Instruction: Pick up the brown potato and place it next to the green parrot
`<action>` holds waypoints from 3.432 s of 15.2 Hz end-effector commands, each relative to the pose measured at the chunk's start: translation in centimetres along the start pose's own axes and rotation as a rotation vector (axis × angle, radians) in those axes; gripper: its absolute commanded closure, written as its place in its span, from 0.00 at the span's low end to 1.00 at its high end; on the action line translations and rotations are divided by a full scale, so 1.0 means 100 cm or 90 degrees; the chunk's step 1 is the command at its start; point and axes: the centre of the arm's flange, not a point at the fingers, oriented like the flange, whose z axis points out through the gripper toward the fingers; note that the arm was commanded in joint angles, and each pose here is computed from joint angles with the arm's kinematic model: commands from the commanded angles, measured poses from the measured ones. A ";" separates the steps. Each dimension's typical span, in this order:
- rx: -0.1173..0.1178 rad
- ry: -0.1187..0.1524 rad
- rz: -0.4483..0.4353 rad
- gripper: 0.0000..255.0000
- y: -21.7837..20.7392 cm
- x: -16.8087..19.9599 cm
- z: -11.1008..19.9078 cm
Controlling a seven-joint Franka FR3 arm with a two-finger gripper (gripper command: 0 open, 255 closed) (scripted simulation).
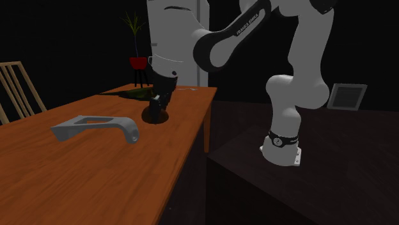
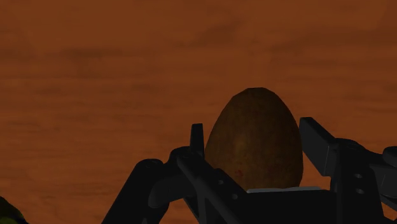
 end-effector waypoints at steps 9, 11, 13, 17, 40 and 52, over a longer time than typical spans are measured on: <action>0.000 0.000 0.000 1.00 0.004 0.015 -0.050; 0.000 0.000 0.000 1.00 0.005 0.018 -0.060; 0.000 0.000 0.000 1.00 0.005 0.021 -0.070; 0.000 0.000 0.000 1.00 0.043 0.033 -0.069; 0.000 0.000 0.000 1.00 0.331 0.118 -0.025; 0.000 0.000 0.000 1.00 0.482 0.162 -0.003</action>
